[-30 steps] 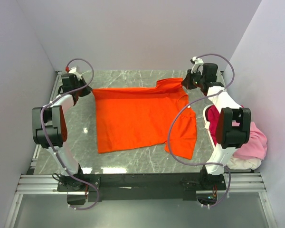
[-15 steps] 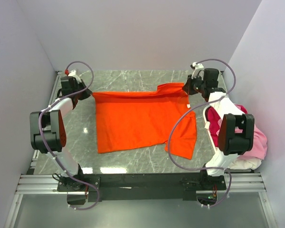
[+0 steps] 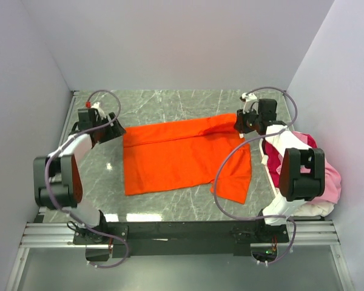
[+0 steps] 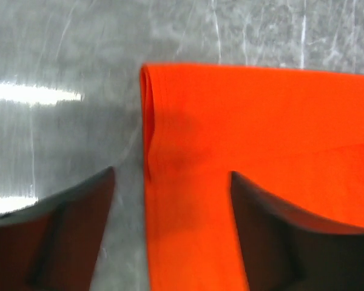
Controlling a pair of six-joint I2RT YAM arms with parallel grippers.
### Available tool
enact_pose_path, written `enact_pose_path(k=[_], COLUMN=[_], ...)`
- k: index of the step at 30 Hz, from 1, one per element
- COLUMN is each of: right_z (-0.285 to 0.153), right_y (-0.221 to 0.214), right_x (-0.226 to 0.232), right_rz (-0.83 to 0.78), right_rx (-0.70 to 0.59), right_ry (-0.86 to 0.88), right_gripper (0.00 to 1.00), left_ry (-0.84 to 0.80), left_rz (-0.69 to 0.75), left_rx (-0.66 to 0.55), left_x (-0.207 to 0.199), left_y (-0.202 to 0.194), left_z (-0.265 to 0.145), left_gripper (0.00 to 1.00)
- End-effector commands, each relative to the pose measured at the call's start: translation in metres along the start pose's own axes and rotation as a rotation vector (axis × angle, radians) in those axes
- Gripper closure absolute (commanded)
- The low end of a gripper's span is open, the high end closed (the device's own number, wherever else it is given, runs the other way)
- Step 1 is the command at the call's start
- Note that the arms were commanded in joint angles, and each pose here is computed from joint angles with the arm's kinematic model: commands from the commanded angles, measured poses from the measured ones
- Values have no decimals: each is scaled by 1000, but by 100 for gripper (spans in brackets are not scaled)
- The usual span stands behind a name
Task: Fold and stack the t-shirts
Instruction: Fold the tshirt
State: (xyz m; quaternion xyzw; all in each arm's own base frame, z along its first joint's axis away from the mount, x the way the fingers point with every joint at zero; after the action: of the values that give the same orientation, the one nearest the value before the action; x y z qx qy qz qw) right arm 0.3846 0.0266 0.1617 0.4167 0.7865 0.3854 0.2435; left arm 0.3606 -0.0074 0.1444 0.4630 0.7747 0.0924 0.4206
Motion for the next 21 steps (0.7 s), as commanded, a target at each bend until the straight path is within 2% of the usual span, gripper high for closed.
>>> enact_pose_path(k=[1,2,3,4,5,6,9,11,12,14,15,17,20,21], right_z=[-23,-29,-33,-38,-47,-53,-67,-66,-65,-52,-49,-40,-39,-42], right_y=[1,-3,-4,-4,-5,-3,8,7,22,16,29,32,30,32], right_x=[-6,-4,-3,-2,2,3,9,15,18,24,23,22,23,23], right_rz=[-107,-120,-153,-175,-190,-212,-290,-269,-283,-224,-225,-191,-161,-216], right_rx=[13,19,18,19,24,16,-20,3,-36,26,13,45,87,84], right_ry=[-76,-84,-87,-88,-78,-76,-16,60,126,227,249,300,339,363], right_gripper=[58,50,31,30,21,20,19,19,21,26,32,36,37,37], left_ry=[45,50,25,30,19,-4,-56,-78,-75,-77,-88,-114,-155,-187], left_rz=[26,35,55,59,61,72,91,100,103,114,135,151,153,138], left_rx=[-103,-132,-203,-251,-282,-334,-390,-371,-351,-310,-284,-253,-192,-159], left_x=[-14,-15,-25,-28,-31,-39,-48,-48,-47,-44,-43,-40,-34,-37], left_y=[7,6,12,16,17,21,21,15,12,5,0,-12,-32,-39], left_z=[-47,-56,-77,-86,-95,-111,-129,-131,-131,-129,-129,-128,-123,-122], left_gripper=[13,12,10,9,8,8,4,1,1,1,2,3,8,11])
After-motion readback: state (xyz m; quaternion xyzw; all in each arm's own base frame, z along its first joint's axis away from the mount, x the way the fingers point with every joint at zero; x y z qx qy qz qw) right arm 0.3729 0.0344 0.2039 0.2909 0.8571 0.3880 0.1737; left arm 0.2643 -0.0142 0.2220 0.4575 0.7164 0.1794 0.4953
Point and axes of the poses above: each gripper's point midway between its finger pads, its own z axis out along the fingers, its own x axis along the line the jaws close on, y = z × x, the point moved 8 cm from there along -z, back along the fingers, and after that the axes turned 12 degrees about -z, right-handed, at the moved point
